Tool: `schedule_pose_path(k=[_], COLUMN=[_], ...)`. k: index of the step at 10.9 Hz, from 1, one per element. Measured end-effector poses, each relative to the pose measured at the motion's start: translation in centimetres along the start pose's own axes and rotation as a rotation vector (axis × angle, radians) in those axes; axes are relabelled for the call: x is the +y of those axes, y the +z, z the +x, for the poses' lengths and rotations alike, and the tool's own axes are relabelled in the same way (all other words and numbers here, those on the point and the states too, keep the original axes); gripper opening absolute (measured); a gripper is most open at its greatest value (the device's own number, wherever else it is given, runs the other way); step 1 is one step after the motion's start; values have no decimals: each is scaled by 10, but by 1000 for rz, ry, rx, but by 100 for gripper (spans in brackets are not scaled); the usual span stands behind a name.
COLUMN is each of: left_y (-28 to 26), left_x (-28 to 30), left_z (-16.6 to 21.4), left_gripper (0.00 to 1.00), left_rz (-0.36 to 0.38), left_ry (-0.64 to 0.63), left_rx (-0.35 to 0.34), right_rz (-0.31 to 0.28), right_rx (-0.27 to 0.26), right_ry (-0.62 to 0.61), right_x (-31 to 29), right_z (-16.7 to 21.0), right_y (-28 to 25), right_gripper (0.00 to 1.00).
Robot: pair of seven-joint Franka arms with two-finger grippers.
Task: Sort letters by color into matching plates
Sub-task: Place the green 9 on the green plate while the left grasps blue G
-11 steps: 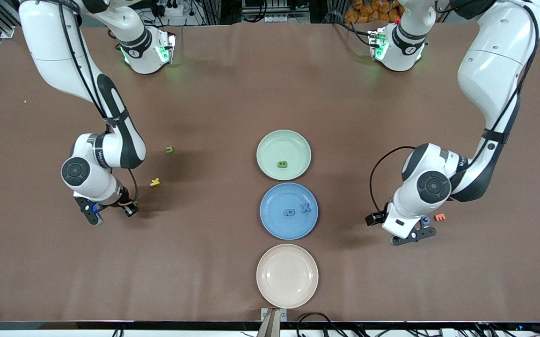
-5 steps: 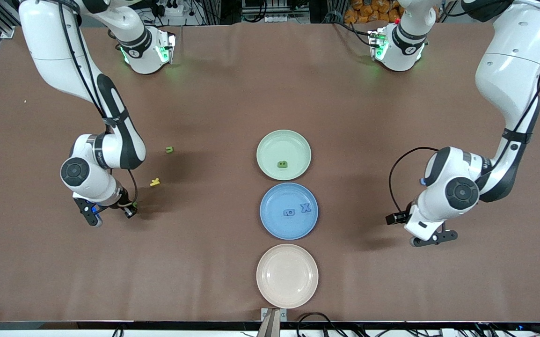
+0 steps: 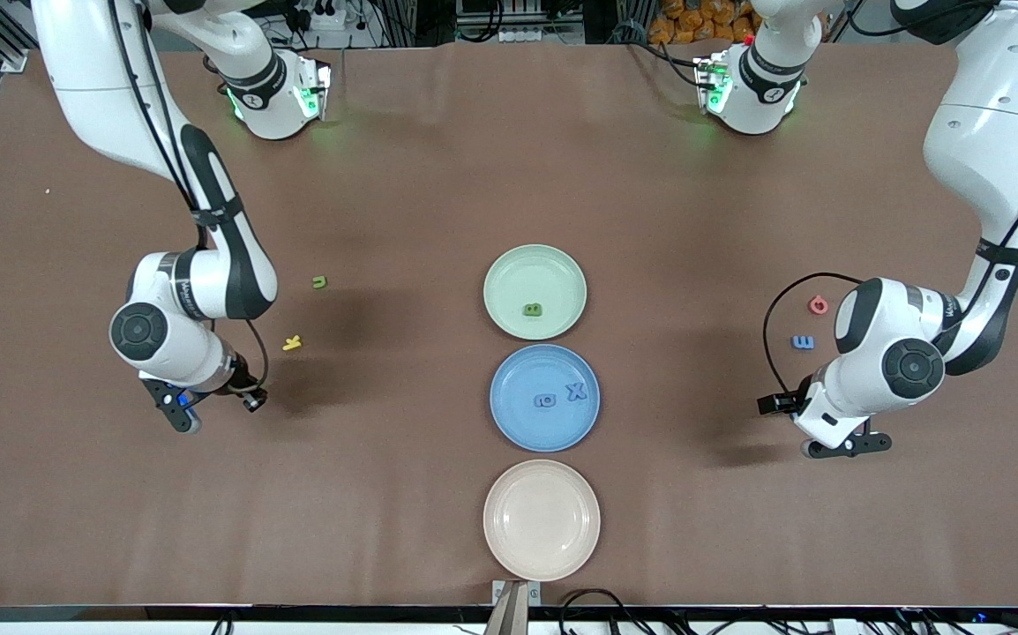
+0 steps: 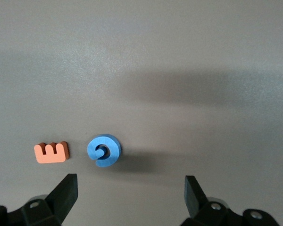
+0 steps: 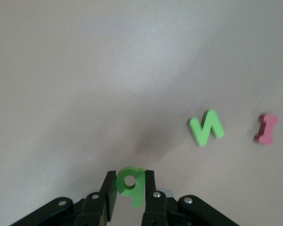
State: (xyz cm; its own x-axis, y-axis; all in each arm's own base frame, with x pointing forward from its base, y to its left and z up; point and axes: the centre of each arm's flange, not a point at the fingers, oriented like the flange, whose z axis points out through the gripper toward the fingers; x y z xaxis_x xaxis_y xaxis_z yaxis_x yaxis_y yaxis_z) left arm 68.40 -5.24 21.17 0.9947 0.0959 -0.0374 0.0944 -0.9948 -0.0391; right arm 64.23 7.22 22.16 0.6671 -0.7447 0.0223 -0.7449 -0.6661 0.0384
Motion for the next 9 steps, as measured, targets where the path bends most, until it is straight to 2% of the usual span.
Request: schedule_pose_path(k=[4, 9], left_y=[5, 14], left_x=[-8, -14], left_z=[-2, -2], left_gripper=[100, 100], left_rz=[1, -10], left_ry=[21, 36], left_rx=[-12, -14], right_rz=[37, 66], right_rx=[-64, -92], right_ry=[-137, -328], right_x=[-48, -95], right_z=[-81, -195], right_y=[-36, -49], right_gripper=[29, 29])
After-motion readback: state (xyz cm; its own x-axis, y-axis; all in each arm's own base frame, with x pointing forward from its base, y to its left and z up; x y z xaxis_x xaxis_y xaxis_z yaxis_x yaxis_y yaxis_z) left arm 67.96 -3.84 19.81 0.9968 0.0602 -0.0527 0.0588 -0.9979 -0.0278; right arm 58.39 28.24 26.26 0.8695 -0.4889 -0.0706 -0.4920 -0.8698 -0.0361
